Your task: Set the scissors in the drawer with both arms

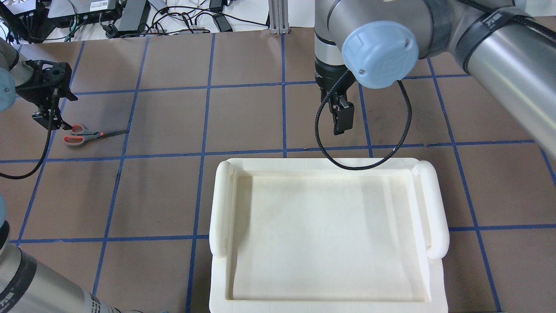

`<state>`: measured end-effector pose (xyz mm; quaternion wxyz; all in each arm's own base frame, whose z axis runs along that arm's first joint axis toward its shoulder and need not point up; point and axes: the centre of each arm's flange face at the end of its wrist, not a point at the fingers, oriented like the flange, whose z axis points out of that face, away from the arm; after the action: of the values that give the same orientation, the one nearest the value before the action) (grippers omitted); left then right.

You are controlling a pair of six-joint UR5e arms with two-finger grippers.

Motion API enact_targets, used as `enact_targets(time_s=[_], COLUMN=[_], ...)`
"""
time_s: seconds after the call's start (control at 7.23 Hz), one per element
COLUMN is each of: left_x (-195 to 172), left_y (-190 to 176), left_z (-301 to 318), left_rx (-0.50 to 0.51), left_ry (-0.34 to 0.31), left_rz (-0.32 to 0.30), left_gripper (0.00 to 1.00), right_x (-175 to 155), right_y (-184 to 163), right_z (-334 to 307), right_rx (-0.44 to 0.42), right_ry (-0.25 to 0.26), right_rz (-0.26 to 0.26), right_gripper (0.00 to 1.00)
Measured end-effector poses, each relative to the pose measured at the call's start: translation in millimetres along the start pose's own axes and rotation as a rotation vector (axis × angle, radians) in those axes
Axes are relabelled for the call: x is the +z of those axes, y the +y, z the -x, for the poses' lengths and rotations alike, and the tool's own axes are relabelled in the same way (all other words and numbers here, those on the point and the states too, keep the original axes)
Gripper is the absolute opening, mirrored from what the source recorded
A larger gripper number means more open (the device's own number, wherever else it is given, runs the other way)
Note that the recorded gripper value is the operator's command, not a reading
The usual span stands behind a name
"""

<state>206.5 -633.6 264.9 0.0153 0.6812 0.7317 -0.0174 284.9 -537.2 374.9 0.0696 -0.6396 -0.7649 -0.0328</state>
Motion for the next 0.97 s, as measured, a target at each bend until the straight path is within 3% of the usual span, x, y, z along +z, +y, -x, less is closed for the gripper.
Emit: enact_targets(time_s=[0.28, 0.55, 0.97], left_x=[42.1, 63.1, 87.1], left_y=[6.9, 7.3, 5.7], left_z=[10.8, 10.7, 4.7], left_rx=[0.01, 0.015, 0.029], left_ry=[0.006, 0.027, 0.064], left_rz=[0.0, -0.013, -0.025], left_gripper=[0.96, 0.99, 1.0], right_x=[25.8, 44.4, 60.0], right_y=[22.0, 30.8, 33.5], right_z=[7.7, 13.9, 13.3], right_rx=[0.047, 0.077, 0.131], right_ry=[0.047, 0.091, 0.159], right_rz=[0.015, 0.051, 0.05], right_gripper=[1.0, 1.0, 1.0])
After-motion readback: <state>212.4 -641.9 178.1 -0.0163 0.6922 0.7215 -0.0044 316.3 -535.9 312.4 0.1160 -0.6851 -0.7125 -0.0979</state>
